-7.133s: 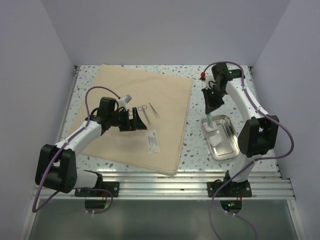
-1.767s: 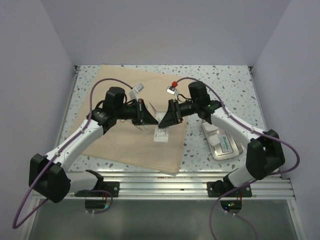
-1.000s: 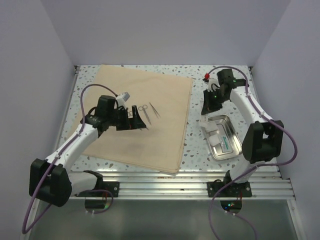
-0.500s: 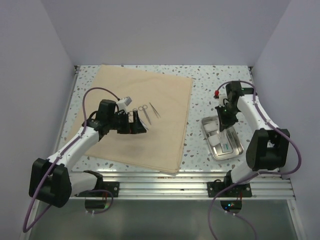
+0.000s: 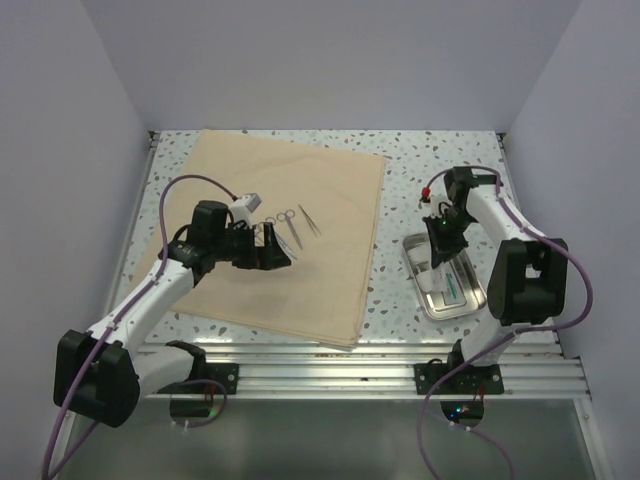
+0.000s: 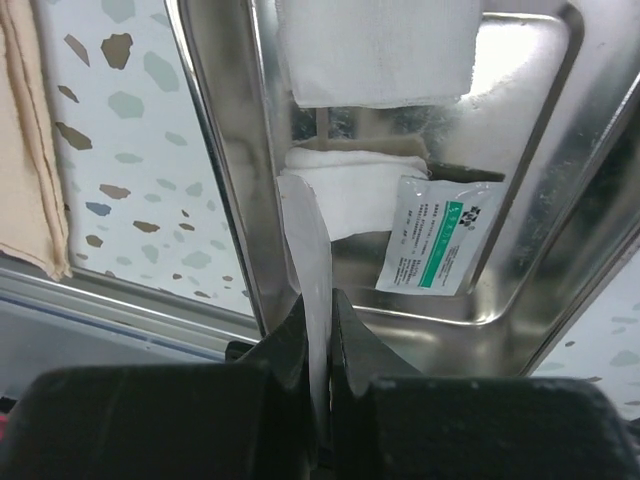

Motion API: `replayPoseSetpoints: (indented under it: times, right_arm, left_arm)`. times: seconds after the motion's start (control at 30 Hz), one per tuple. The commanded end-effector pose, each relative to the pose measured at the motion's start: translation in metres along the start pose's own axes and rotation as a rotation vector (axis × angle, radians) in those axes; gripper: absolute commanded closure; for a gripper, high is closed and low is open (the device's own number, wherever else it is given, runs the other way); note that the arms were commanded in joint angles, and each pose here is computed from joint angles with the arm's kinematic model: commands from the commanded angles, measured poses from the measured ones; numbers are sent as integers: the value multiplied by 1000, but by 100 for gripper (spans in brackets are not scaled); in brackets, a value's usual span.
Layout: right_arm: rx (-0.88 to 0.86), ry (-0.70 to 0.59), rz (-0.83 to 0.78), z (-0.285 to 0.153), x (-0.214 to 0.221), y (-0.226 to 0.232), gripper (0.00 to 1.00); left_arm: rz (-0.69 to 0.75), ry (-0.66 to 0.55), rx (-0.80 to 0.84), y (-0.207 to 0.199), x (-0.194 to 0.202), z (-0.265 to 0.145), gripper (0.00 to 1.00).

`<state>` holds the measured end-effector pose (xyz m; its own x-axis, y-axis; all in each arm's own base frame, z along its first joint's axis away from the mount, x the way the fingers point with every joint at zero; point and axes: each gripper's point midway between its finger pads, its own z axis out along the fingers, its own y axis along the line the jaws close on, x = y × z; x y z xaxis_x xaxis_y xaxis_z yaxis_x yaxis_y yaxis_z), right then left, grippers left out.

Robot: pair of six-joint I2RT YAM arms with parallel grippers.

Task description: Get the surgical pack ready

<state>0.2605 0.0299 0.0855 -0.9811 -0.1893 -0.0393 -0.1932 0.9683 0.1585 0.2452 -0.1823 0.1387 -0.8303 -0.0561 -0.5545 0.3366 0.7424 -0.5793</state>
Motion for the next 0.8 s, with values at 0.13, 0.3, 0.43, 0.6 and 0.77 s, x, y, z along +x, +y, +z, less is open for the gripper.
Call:
replayPoseSetpoints:
  times: [0.13,0.3,0.43,0.6,0.77]
  right_arm:
    - [-77,51,-1,18,0,11,99]
    - [47,22,41,8,-5,-14,92]
    - [9,-62,96,-2,-8,-18,54]
    - [25,-112,136,-7,-24,-21,7]
    - [53,-103,168,-7,-34,-28,1]
  left_arm:
    - [25,-15,-8,4,-4,-3,0]
    - [13,0,-17,8,-5,-1,0]
    - [7,7,-7,7,-7,2,0]
    - [-5,10,-8,9,-9,3,0]
    - [-23,1,-10,7,-11,3,0]
